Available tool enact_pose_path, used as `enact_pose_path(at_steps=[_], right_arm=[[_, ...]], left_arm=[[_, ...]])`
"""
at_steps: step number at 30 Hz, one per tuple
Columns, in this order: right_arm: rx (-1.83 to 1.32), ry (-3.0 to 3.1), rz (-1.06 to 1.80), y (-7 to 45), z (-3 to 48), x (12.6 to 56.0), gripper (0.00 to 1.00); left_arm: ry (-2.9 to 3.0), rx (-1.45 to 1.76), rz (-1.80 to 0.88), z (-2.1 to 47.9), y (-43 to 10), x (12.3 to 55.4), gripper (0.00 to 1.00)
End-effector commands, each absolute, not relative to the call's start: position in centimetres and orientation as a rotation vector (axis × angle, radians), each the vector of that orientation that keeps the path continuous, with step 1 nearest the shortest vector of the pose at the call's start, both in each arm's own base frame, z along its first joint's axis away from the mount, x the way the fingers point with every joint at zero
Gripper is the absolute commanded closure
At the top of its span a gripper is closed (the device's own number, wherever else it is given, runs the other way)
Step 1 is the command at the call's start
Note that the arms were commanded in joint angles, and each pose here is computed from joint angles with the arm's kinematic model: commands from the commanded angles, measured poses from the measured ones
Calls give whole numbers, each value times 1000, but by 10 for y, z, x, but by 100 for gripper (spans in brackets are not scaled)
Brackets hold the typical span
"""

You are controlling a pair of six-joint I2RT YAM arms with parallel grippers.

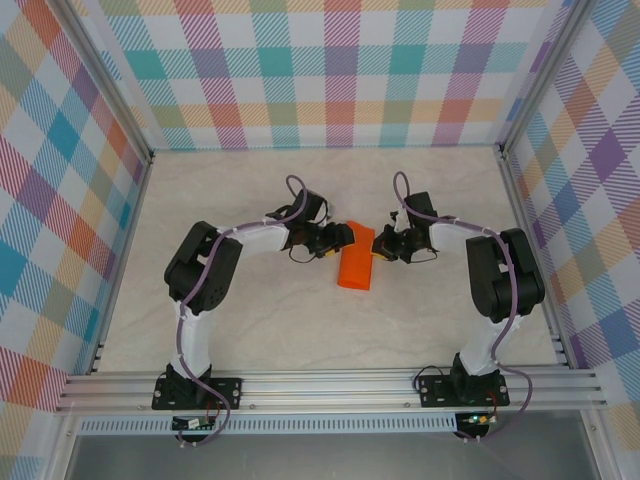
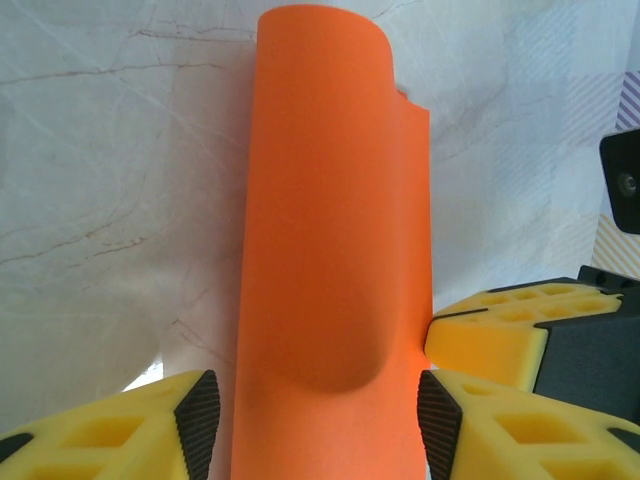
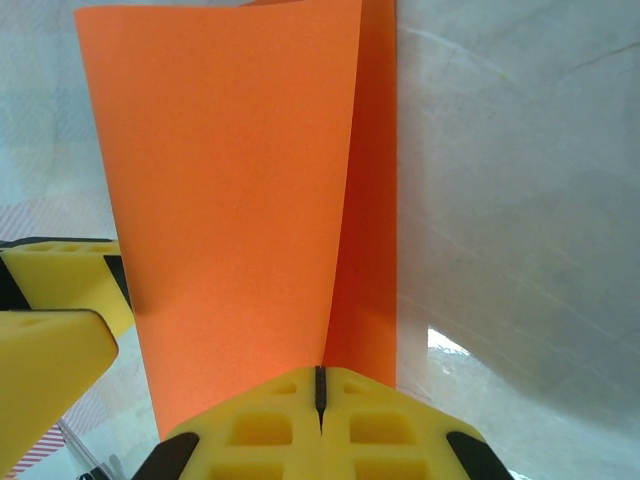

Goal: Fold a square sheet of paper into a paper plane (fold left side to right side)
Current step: First fold in half a square sheet of paper at the center of the table.

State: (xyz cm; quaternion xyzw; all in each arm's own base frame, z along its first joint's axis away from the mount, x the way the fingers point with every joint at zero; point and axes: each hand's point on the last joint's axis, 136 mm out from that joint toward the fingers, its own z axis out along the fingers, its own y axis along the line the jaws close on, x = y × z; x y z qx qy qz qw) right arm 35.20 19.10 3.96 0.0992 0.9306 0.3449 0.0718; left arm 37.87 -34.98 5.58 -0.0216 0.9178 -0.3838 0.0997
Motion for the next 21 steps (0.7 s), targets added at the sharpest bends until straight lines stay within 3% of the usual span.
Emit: enact_pose_path(at_steps=[1,9,17,21], right_arm=[[269,2798,1043,192,41,355,100],[252,2791,1020,191,46,358,95],[273,2758,857,167,63,352,59],[287,2776,753,152,60,338,50]], left_arm=[[2732,-39,-1131,54,-357,376,46],[2781,-15,-1104,42,-358,373,54],[2804,-35,-1063,34,-354,373,54],[2808,-36,-1060,34,-355,374,54]])
